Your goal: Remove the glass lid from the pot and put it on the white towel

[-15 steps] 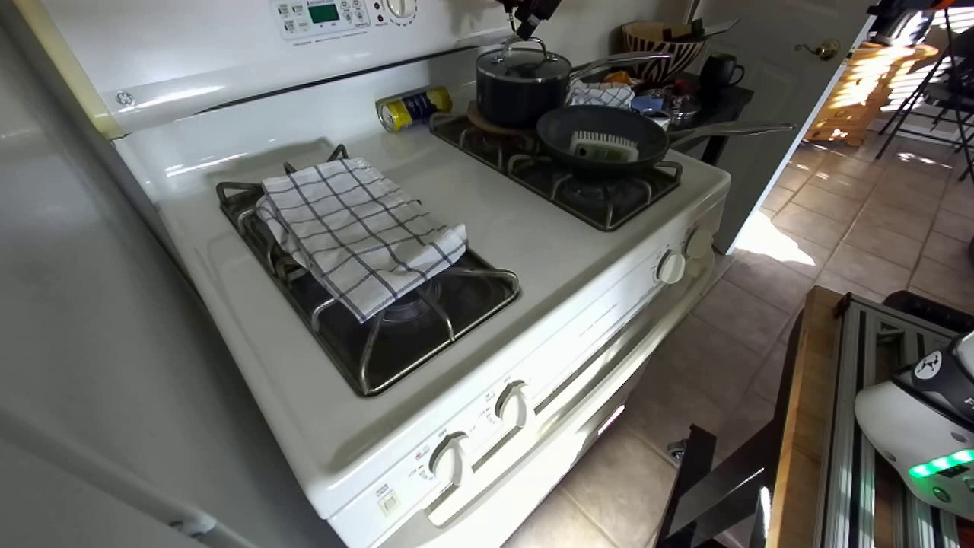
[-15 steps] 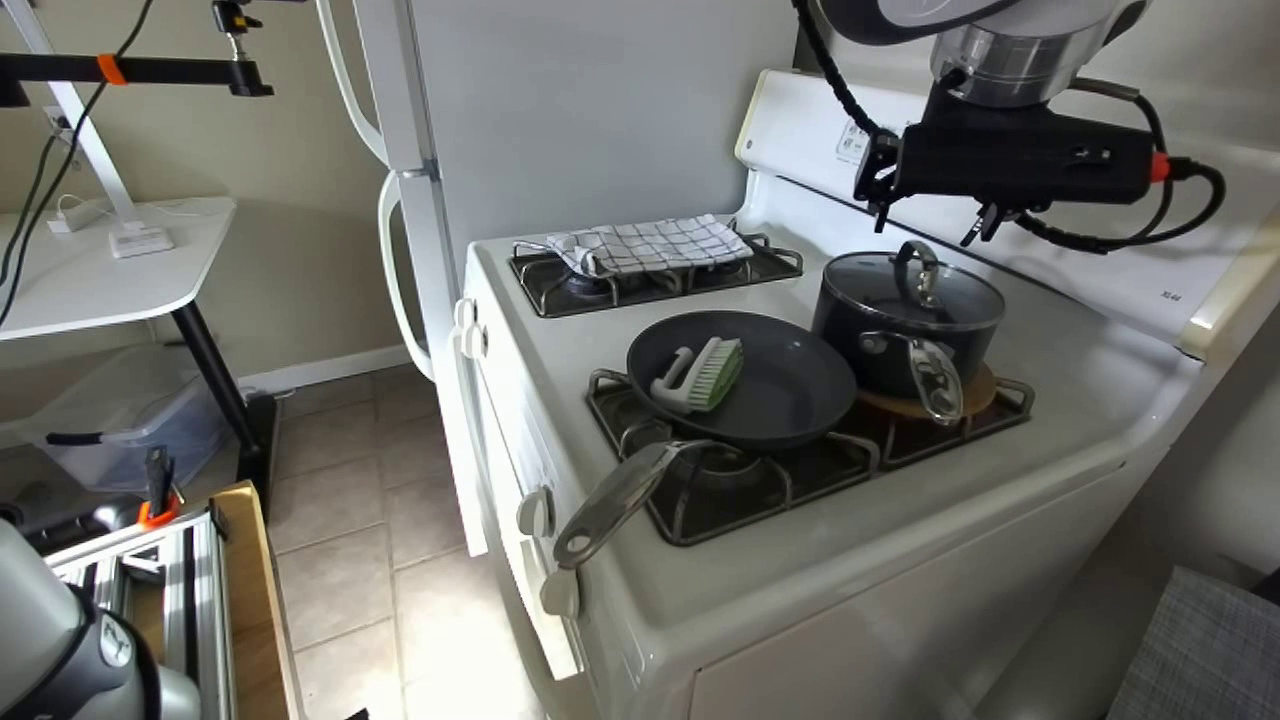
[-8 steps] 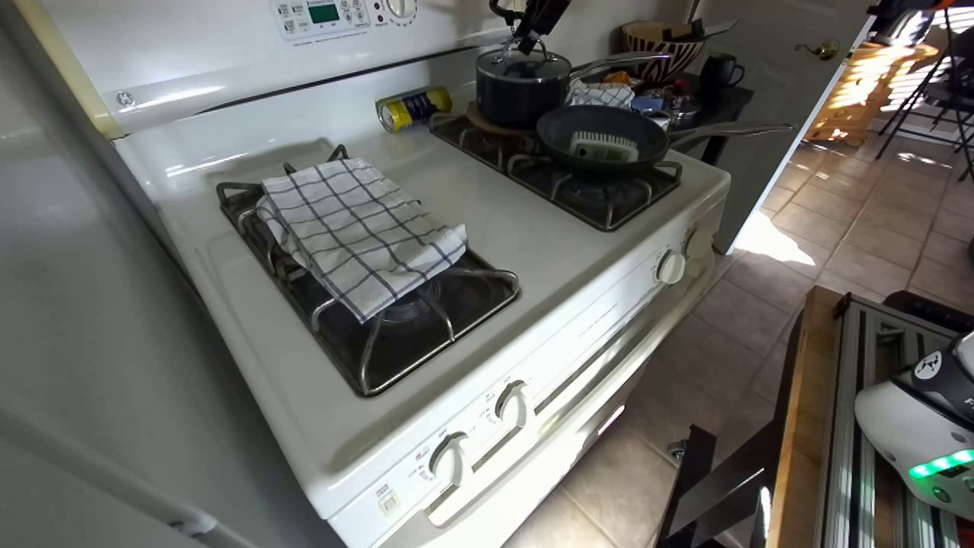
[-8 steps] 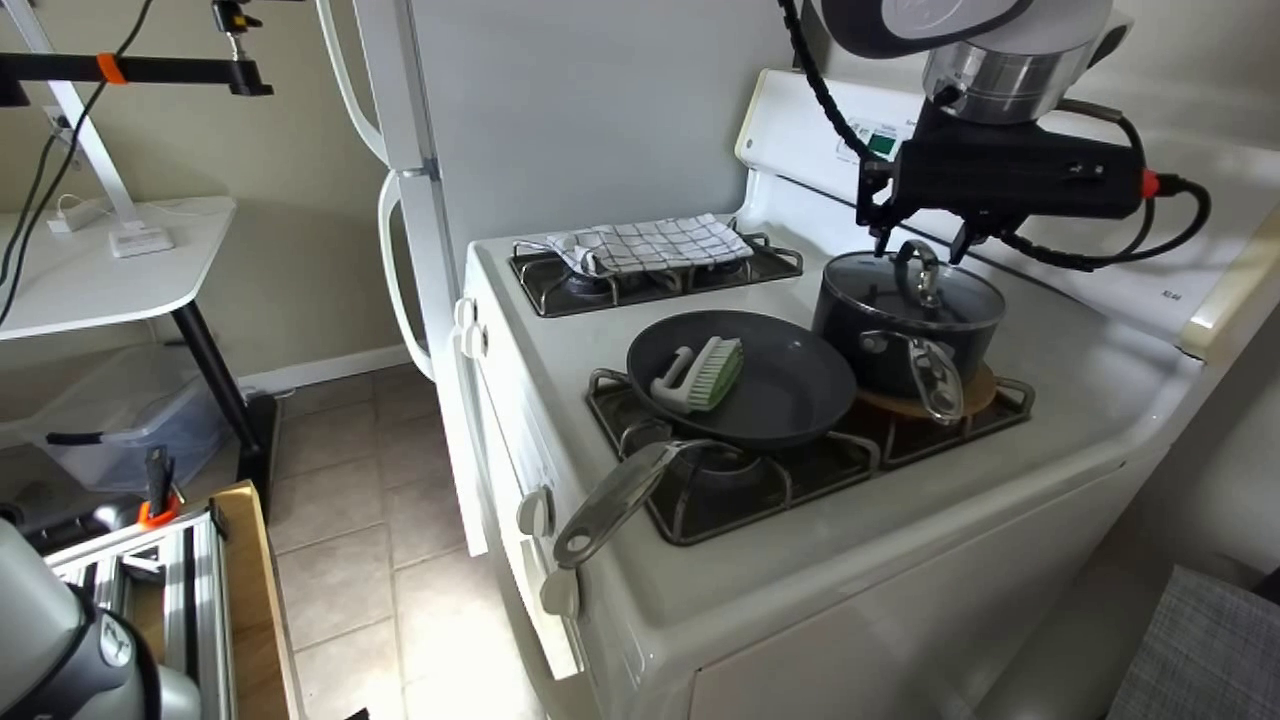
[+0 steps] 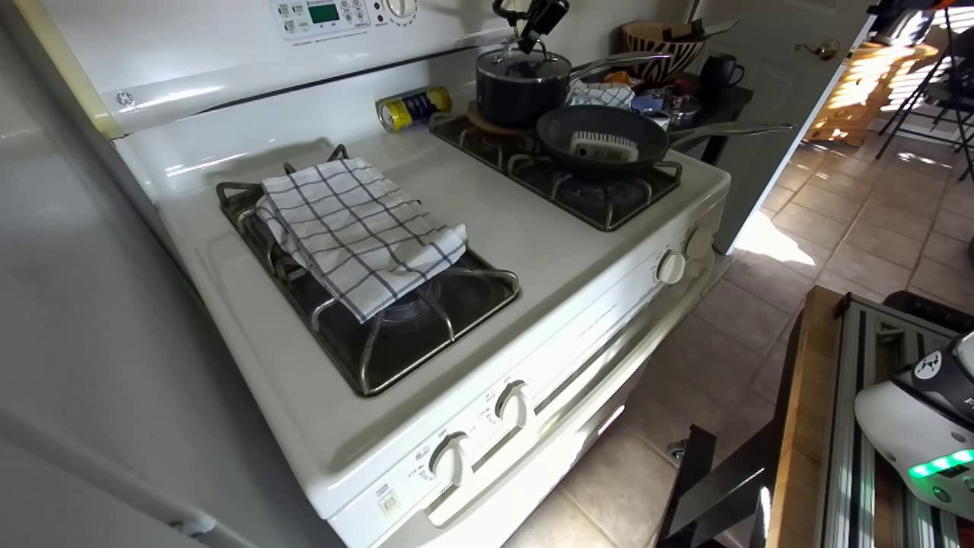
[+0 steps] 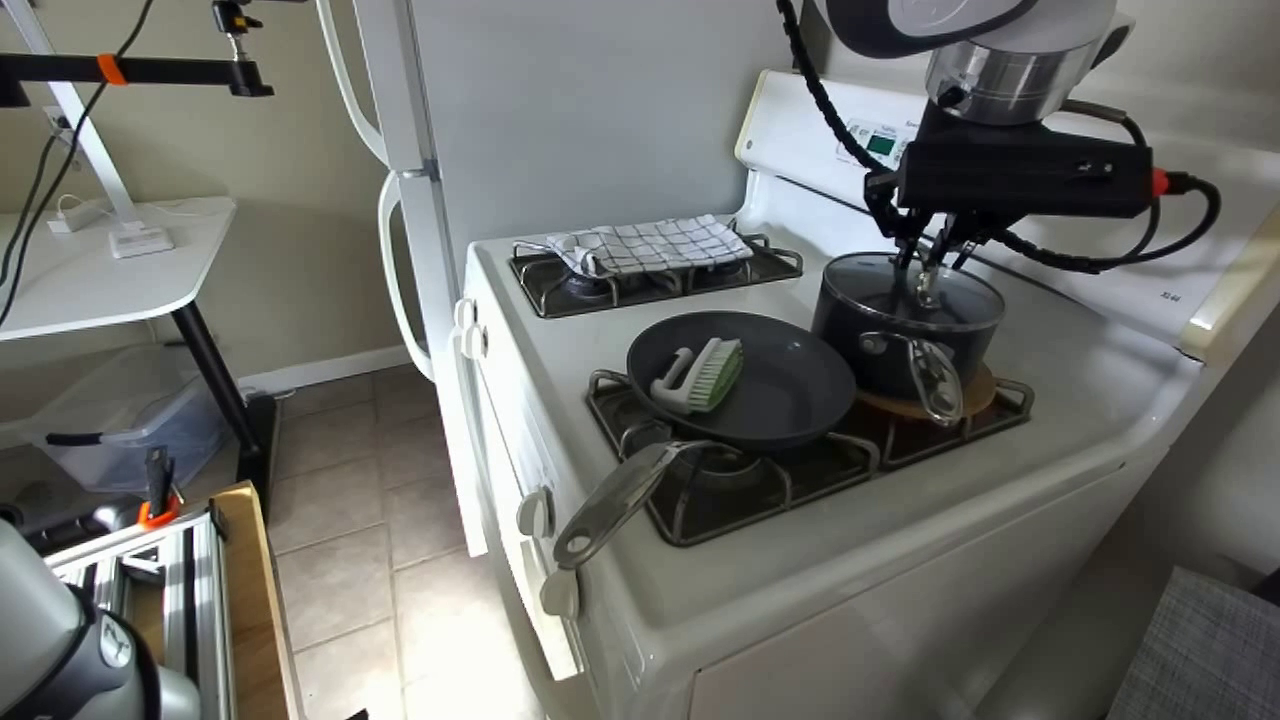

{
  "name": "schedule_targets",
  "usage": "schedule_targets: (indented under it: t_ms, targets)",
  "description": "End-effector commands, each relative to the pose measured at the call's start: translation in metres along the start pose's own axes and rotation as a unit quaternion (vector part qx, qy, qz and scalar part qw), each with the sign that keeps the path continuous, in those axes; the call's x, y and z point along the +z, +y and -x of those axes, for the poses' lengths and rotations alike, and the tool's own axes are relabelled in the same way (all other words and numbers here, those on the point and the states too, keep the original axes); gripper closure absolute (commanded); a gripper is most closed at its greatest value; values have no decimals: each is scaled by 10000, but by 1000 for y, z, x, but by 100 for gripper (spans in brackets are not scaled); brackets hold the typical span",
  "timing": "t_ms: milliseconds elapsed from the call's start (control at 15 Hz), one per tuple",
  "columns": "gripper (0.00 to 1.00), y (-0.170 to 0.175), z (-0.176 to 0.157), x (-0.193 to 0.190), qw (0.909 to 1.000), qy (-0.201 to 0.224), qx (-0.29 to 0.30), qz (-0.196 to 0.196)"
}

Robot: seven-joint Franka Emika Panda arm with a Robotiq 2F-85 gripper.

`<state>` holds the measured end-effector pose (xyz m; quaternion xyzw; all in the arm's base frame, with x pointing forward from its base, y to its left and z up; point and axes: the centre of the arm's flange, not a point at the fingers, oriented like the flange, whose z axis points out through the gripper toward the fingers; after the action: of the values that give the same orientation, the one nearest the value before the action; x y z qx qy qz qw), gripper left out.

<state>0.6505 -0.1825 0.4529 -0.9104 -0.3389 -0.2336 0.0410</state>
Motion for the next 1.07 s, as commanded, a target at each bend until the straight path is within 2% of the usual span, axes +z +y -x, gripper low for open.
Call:
schedule_targets:
  t_ms: [0, 67, 1000]
  targets:
    - [100, 1, 1, 1, 9999, -48, -60, -93]
    - [97, 1, 1, 1, 9999, -55, -53, -74]
    - [97, 7, -24, -24, 9995, 215, -164, 141]
